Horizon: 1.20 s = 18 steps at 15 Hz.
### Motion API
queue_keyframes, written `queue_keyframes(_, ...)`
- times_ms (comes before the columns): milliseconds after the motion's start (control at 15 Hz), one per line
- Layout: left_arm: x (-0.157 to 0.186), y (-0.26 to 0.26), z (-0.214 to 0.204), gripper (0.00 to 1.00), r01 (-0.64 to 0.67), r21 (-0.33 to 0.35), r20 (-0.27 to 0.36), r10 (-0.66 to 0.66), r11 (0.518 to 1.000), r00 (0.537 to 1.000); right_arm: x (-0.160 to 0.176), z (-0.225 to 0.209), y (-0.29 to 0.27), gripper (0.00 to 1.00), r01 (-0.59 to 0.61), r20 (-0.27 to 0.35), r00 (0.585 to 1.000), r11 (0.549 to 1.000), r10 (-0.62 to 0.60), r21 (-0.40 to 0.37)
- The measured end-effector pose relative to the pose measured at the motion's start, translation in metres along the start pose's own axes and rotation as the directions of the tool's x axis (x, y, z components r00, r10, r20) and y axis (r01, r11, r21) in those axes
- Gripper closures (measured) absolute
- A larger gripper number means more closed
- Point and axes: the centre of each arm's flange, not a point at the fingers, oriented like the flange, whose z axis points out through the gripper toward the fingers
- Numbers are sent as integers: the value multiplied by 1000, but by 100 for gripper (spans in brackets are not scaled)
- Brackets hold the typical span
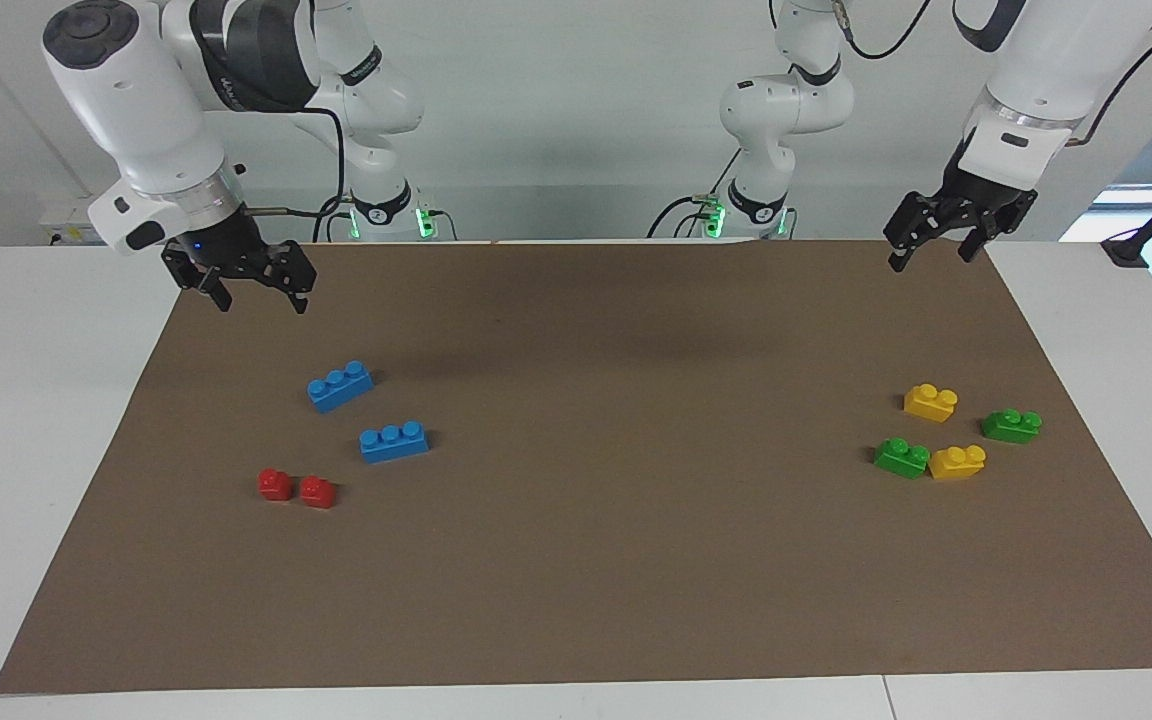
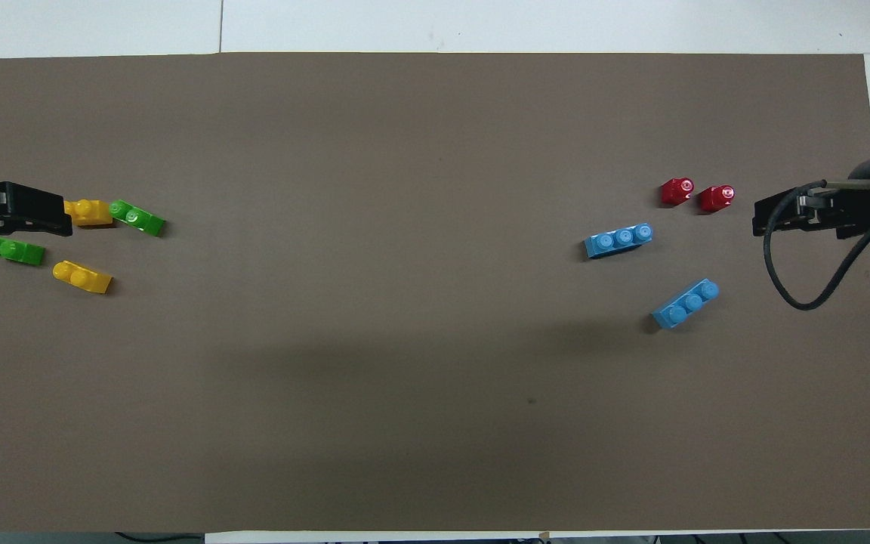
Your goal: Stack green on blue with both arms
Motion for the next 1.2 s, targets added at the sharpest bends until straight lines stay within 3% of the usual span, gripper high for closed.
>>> queue_keyframes(533,0,-2,0,0,4,0,-1,-4,1000,1000,0,0,-1,0,-15,-2,1000,1000,15,0)
queue_keyframes(667,0,-2,-1,0,5,0,-2,-5,1000,1000,0,0,-1,0,-183,0,983,983,183,6)
queue_keyframes(800,0,-3,0,0,7,0,1,-7,1000,1000,0,1,-6,0,-429,29,903,902,428,53)
queue_keyframes(933,-1,-7,5,0,38,2,7,-38,999,999,4,3,-8,0,-625,63,780,776,622,87)
queue_keyframes(1067,-1,-10,15,0,144,0,-10,-144,990,990,11,12,-5,0,-730,88,683,678,725,84)
queue_keyframes(1200,-2,-10,37,0,259,-6,-27,-259,966,965,18,28,3,0,-812,168,584,577,794,92)
